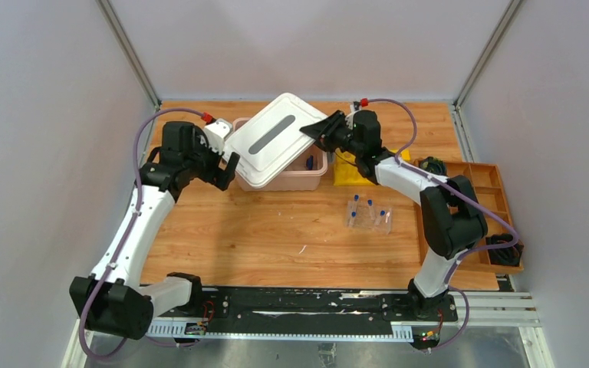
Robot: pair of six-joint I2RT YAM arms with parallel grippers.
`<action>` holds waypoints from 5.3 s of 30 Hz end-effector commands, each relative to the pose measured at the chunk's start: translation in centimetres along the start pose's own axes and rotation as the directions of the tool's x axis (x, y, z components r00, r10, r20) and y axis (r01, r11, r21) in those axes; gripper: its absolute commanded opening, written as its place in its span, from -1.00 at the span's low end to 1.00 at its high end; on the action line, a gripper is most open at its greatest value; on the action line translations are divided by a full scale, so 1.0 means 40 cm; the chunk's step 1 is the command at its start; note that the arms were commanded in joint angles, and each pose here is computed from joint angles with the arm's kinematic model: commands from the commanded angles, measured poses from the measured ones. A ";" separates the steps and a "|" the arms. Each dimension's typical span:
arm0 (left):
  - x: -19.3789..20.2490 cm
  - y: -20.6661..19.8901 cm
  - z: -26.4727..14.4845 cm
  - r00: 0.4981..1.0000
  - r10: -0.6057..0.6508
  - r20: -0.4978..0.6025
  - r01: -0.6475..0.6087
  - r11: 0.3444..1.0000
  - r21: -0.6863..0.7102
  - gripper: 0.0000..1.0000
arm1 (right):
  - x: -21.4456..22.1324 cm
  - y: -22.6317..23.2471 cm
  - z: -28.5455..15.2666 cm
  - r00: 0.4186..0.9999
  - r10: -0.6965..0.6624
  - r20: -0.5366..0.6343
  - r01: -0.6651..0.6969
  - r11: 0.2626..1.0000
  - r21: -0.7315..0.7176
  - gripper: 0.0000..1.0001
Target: Organize the chemistry lab equipment
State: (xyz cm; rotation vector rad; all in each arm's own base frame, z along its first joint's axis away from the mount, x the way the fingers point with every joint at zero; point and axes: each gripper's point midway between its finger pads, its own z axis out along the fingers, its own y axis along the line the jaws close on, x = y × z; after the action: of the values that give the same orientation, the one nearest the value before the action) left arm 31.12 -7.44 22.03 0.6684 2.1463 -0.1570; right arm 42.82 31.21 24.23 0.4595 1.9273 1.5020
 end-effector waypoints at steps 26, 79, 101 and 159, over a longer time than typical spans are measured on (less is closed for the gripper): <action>0.024 0.030 0.136 0.998 0.042 0.051 -0.040 0.998 -0.051 1.00 | 0.096 -0.135 -0.133 0.959 -0.109 -0.260 0.194 0.925 0.328 0.67; -0.045 0.042 0.048 0.994 -0.103 -0.037 0.103 0.995 -0.010 1.00 | -0.167 -0.100 -0.027 0.577 -0.687 -0.442 0.814 0.443 0.375 0.24; -0.052 0.069 0.052 0.996 -0.093 -0.016 0.092 0.994 -0.064 1.00 | -0.104 -0.118 -0.074 0.633 -0.641 -0.433 0.771 0.478 0.421 -0.38; -0.114 0.196 0.257 0.999 -0.024 0.041 0.031 0.985 -0.170 0.91 | -0.124 -0.107 -0.069 0.785 -0.513 -0.347 0.591 0.455 0.666 0.00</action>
State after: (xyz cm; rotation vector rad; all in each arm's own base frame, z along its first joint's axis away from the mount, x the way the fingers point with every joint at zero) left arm 42.90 -6.62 18.25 0.5528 2.1611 -0.0417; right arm 43.65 25.56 23.20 0.0633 2.3772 0.2750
